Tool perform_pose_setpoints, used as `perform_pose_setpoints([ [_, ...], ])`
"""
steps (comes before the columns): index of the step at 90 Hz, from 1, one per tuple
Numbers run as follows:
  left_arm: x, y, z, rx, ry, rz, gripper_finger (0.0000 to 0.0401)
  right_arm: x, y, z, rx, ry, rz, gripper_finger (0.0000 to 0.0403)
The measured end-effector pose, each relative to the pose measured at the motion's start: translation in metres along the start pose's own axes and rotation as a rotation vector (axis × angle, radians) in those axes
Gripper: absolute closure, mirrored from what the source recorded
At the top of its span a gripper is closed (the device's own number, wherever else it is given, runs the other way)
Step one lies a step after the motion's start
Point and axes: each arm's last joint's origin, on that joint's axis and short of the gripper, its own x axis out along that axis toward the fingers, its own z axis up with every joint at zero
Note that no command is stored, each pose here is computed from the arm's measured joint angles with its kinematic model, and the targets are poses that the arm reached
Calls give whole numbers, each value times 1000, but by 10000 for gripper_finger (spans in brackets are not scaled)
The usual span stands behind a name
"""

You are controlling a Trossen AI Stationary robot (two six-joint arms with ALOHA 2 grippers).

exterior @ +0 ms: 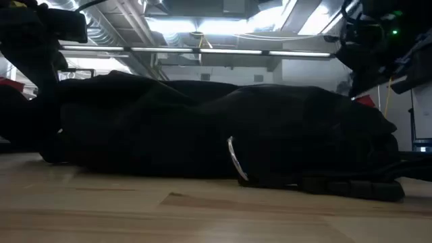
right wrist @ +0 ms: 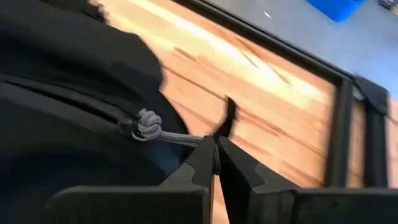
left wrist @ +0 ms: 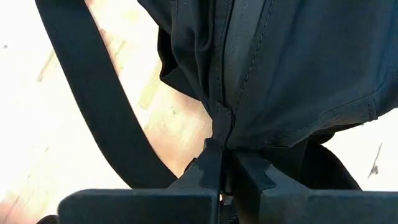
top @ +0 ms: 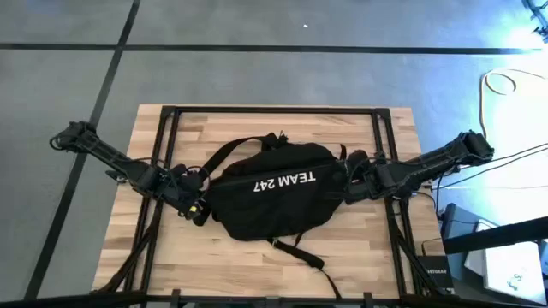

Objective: Unpack backpack
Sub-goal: Open the black bag

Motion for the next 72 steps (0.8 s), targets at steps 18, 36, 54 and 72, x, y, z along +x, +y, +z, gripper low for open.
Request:
perform_pose_setpoints([
  [18,0,0,0,-1,-2,0,400,-1,-9,-4,21,107,-61,403],
  [36,0,0,1,-2,-8,2,400,-1,-14,-8,-19,206,-98,403],
  [54,0,0,1,-3,-15,3,400,12,-19,-26,-70,304,-124,403],
  [72,0,1,0,3,-5,12,400,18,-15,-31,-84,302,-73,403],
])
